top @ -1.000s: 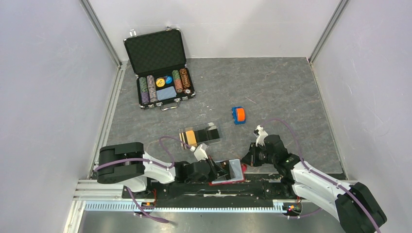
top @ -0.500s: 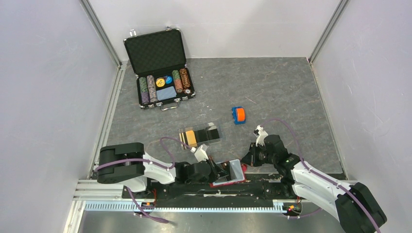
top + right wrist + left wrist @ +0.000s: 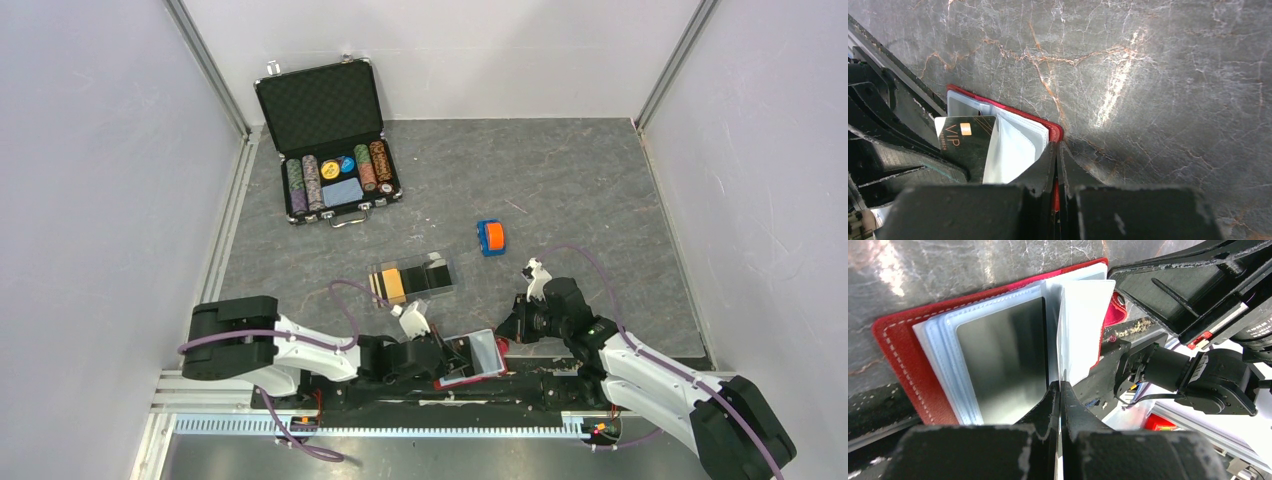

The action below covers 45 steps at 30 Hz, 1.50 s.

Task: Put the credit cards into the card holder
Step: Insert the credit card into the card holder.

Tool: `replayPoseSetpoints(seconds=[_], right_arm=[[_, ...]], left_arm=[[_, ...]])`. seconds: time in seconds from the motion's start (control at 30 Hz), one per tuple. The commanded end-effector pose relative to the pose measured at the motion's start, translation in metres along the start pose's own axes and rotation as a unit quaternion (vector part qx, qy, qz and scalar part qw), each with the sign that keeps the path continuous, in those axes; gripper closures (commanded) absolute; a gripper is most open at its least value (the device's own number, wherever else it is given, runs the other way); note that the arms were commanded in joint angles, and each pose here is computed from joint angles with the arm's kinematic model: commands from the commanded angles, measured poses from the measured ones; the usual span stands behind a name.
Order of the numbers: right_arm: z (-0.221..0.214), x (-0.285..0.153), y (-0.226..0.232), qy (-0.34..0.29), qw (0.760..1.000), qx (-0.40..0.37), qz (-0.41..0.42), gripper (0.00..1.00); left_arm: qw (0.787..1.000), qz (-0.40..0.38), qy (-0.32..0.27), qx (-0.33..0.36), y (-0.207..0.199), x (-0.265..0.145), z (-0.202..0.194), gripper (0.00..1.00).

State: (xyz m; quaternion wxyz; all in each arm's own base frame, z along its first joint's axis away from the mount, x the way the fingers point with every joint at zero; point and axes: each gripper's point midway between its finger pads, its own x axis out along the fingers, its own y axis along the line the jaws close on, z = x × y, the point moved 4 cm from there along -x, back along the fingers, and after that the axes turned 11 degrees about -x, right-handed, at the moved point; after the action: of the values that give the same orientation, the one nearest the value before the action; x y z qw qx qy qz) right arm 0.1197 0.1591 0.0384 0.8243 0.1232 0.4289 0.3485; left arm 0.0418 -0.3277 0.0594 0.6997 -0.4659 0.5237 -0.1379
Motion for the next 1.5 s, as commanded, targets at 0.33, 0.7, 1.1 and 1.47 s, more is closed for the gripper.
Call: replayPoseSetpoints(seconds=[0.33,0.7,1.1,1.47], right_arm=[[-0.025,-0.001,-0.011,0.043,0.999,0.012,-0.025,1.0],[-0.02,-0.001,-0.01,0.042,0.999,0.009,-0.024,1.0],[-0.003,0.001,-0.008,0.043,0.999,-0.015,-0.03,1.0],[0.006,0.002,-0.004,0.038,0.999,-0.018,-0.028,1.0]], left_arm=[[0.999,0.008,-0.043,0.011,0.001,-0.009,0.002,0.98],[0.999,-0.023,-0.026,-0.022,0.007,-0.006,0.001,0.98],[0.999,-0.026,0.027,-0.013,-0.004,0.009,-0.01,0.98],[0.998,-0.024,0.049,-0.015,-0.003,0.018,-0.016,0.75]])
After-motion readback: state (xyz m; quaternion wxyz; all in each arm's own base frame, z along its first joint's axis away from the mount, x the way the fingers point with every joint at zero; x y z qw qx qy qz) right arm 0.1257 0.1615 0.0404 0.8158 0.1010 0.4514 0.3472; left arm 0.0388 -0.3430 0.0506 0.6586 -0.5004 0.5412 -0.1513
